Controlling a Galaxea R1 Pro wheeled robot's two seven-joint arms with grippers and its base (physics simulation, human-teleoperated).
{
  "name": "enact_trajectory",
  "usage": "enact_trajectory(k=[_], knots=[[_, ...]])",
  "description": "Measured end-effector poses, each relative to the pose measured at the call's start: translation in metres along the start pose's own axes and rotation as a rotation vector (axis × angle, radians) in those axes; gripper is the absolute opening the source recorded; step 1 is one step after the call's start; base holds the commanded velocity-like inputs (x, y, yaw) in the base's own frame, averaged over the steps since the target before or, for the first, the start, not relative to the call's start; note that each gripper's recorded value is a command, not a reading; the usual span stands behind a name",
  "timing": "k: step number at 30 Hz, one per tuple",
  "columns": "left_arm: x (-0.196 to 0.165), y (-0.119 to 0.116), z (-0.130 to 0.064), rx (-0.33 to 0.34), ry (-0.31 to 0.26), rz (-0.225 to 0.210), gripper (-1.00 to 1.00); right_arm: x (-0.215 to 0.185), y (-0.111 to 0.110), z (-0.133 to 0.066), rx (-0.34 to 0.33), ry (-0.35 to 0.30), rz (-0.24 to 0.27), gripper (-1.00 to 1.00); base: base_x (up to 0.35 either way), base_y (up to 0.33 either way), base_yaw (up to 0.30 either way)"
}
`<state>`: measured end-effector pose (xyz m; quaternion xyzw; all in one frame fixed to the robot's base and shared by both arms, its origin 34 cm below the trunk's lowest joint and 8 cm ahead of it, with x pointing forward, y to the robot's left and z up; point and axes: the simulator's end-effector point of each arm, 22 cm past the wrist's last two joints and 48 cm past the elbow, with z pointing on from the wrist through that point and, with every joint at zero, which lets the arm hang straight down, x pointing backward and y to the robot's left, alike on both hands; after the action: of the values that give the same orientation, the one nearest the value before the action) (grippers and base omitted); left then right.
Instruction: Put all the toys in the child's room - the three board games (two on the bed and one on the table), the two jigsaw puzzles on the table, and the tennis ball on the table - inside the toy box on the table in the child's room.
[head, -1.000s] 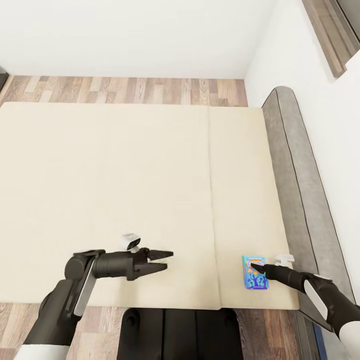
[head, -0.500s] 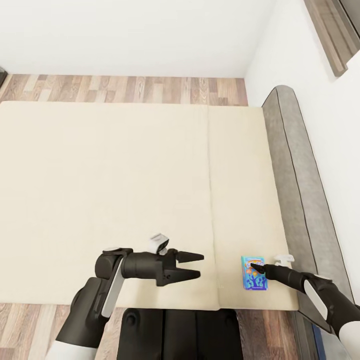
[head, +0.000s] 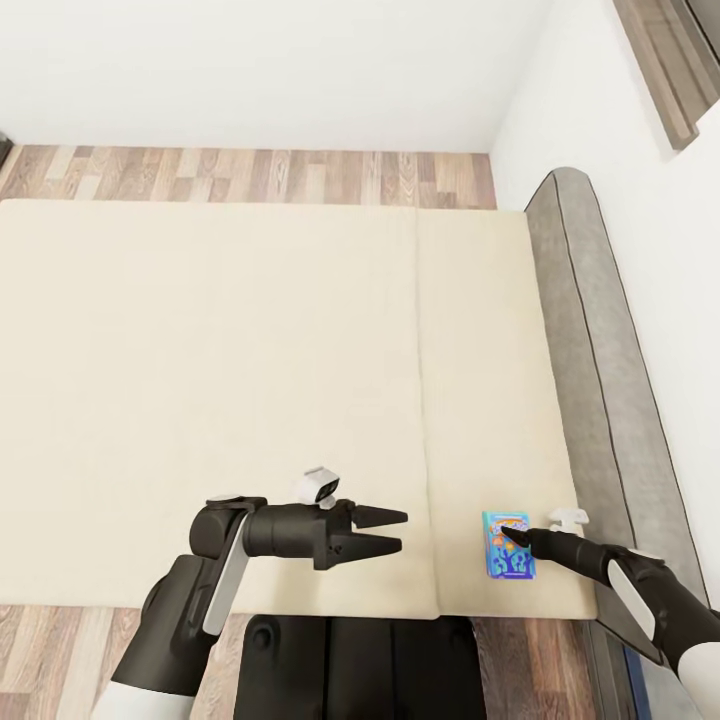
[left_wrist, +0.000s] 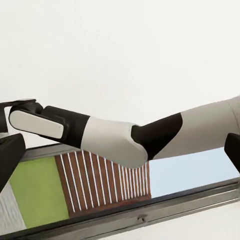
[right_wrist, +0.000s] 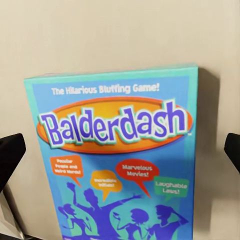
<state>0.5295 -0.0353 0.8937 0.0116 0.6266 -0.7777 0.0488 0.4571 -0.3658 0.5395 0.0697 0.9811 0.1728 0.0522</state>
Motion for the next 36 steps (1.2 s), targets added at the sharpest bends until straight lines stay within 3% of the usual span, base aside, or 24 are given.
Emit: enact_trajectory(k=[8,16,36], knots=[[-0.001,0.004,-0.005,-0.008,-0.011,-0.015,1.0,0.003,-0.001,0.002,0.001,0.007,0.002,1.0,0.0,0.0,0.0],[-0.014,0.015,-0.025,-0.043,-0.073,-0.04,1.0,0.009,-0.001,0.005,0.0,0.017,0.006,1.0,0.0,0.0,0.0],[-0.012,0.027,-0.033,-0.056,-0.087,-0.054,1.0,0.021,-0.004,0.012,0.0,0.04,0.012,1.0,0.0,0.0,0.0]])
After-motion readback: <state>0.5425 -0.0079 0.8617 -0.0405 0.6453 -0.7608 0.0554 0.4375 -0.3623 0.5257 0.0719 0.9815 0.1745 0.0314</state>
